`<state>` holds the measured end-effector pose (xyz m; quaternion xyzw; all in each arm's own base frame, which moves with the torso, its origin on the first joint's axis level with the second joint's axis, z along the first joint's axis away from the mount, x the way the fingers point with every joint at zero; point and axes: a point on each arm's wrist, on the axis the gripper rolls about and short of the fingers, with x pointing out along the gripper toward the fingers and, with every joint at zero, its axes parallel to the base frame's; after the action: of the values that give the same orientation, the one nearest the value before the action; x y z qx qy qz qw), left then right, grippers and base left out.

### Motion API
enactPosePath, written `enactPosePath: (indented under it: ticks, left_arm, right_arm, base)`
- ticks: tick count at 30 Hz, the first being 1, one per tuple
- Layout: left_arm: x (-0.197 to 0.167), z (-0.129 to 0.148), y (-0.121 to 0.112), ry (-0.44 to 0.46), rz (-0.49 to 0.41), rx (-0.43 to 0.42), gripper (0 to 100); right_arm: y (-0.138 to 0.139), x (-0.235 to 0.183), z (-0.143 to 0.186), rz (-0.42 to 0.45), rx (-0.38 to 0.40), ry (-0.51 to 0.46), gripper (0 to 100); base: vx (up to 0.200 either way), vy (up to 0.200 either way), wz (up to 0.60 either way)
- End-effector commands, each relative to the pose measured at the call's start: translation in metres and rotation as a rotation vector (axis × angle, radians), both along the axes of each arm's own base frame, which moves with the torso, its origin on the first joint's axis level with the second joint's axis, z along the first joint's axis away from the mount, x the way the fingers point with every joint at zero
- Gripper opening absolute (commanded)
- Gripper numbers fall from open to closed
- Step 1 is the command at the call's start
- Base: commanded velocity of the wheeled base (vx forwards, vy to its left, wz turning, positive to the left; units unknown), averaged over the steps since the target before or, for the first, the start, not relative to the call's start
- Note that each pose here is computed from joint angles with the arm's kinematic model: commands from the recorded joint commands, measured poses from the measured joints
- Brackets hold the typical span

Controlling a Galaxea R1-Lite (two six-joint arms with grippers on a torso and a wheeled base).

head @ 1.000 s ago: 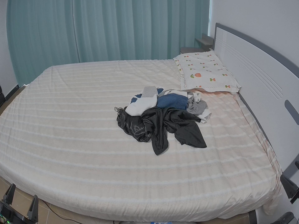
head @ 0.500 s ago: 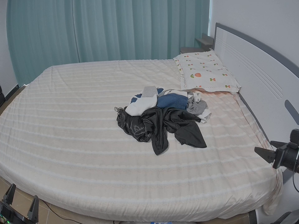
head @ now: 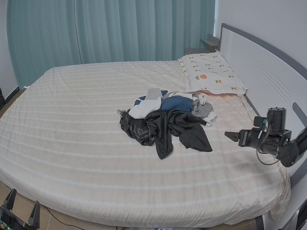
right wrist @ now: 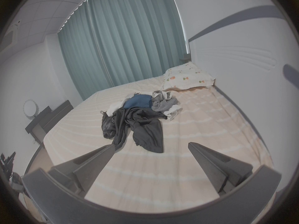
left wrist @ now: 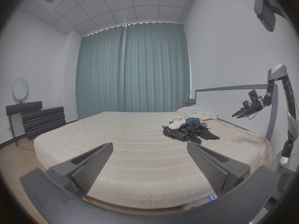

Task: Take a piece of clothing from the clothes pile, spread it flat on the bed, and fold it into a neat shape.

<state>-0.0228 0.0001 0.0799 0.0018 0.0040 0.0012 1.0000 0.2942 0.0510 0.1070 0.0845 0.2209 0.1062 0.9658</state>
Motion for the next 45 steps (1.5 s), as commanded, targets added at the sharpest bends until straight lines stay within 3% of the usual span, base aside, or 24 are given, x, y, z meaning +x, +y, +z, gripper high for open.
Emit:
enactPosePath:
  ticks: [1,4,10,35,36,40,45]
  left_arm:
    - [0.001,-0.005,0.0,0.007,-0.007,-0.001,100]
    - [0.004,-0.004,0.0,0.05,-0.019,-0.003,100]
    - [0.003,-0.004,0.0,0.041,-0.016,0.003,100]
    - [0.0,-0.005,0.0,-0.002,-0.001,-0.005,100]
    - [0.0,-0.005,0.0,0.0,-0.001,-0.007,100]
    - [0.0,-0.005,0.0,0.0,-0.001,-0.008,100]
    - [0.0,-0.005,0.0,-0.002,-0.001,-0.007,100]
  right_arm:
    - [0.061,0.121,-0.13,-0.053,0.052,0.048,100]
    - [0.064,0.136,-0.142,-0.09,0.061,0.029,100]
    - [0.067,0.142,-0.156,-0.081,0.054,0.064,100]
    - [0.09,0.161,-0.147,-0.027,0.061,0.102,100]
    - [0.097,0.157,-0.15,-0.009,0.055,0.118,0]
    - [0.107,0.156,-0.16,0.01,0.048,0.142,0]
    - [0.101,0.154,-0.149,-0.011,0.073,0.136,0]
  base:
    - [0.0,0.0,0.0]
    - [0.0,0.0,0.0]
    - [0.0,0.0,0.0]
    - [0.0,0.0,0.0]
    - [0.0,0.0,0.0]
    - [0.0,0.0,0.0]
    - [0.0,0.0,0.0]
